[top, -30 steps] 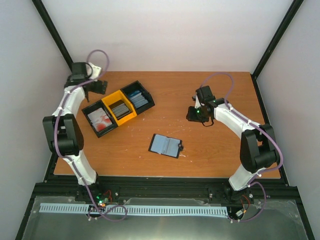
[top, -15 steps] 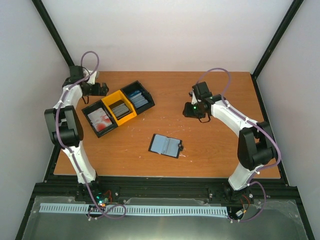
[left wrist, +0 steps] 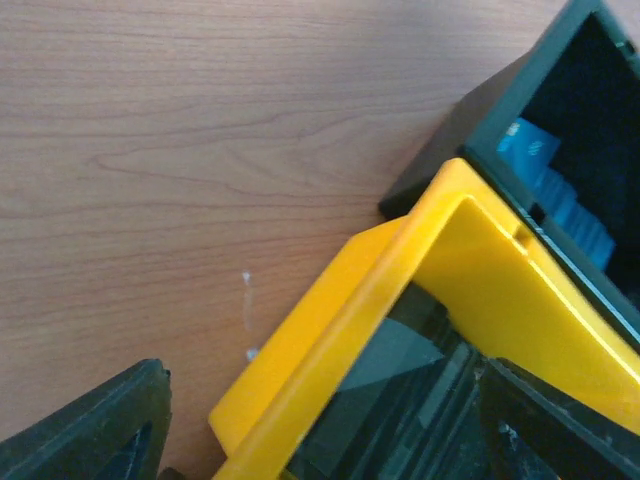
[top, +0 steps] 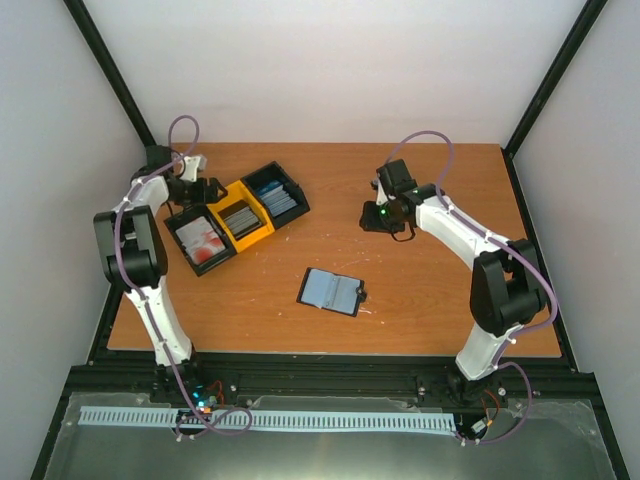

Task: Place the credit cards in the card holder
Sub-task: Move the storage box to the center of the board.

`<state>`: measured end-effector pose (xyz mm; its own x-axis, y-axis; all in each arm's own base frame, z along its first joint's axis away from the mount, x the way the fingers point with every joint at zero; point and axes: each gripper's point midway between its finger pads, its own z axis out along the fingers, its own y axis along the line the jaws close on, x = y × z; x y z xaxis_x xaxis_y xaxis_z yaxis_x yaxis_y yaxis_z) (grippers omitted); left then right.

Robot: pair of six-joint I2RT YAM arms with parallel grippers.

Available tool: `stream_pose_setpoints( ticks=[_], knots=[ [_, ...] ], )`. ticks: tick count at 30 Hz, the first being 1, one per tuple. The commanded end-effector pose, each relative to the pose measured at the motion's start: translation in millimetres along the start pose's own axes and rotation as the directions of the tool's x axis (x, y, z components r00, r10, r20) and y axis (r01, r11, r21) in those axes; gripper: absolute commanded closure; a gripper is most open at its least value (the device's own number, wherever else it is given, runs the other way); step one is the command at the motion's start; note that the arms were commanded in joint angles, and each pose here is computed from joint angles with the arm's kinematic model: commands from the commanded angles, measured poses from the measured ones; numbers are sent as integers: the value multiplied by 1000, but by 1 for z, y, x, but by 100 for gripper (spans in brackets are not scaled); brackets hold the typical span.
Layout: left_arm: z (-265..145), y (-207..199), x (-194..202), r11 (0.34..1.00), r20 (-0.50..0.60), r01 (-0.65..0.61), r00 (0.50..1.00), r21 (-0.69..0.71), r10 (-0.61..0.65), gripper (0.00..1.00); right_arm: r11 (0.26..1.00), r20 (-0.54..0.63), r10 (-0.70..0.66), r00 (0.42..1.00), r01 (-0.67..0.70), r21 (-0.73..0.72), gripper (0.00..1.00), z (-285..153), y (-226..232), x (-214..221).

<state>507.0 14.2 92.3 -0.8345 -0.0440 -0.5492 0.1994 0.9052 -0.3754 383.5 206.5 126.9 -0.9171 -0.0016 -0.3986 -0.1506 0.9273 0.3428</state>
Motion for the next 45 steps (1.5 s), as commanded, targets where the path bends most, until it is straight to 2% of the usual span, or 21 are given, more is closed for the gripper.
stream_pose_setpoints(
  ticks=[1, 4, 8, 17, 30, 37, 41, 45],
  knots=[
    [-16, -29, 2, 991, 10, 71, 997, 114, -72, 18, 1000, -4, 8, 1000, -8, 8, 60, 3, 6, -2],
    [-12, -33, 20, 982, -46, 144, 989, 124, -139, 25, 1000, -16, 9, 1000, -9, 15, 60, 6, 12, -3],
    [-21, -44, 34, 974, -55, 188, 982, 123, -182, 27, 1000, -18, -14, 1000, 14, -5, 60, 7, 35, -7],
    [-38, -83, 83, 936, -92, 301, 953, 184, -288, 30, 978, -48, -177, 983, 170, -120, 59, 11, 123, 18],
    [-75, -129, 146, 879, -107, 397, 918, 264, -382, 31, 934, -162, -339, 927, 353, 61, 59, 27, 188, 98],
    [-87, -139, 173, 854, -99, 448, 893, 264, -438, 43, 905, -204, -399, 894, 419, 69, 62, 36, 213, 127],
    [-94, -154, 174, 831, -108, 464, 884, 307, -454, 48, 905, -239, -381, 893, 413, 101, 64, 46, 214, 137],
    [-93, -159, 192, 806, -150, 503, 864, 311, -481, 51, 913, -275, -328, 904, 379, 155, 63, 55, 203, 146]
  ],
)
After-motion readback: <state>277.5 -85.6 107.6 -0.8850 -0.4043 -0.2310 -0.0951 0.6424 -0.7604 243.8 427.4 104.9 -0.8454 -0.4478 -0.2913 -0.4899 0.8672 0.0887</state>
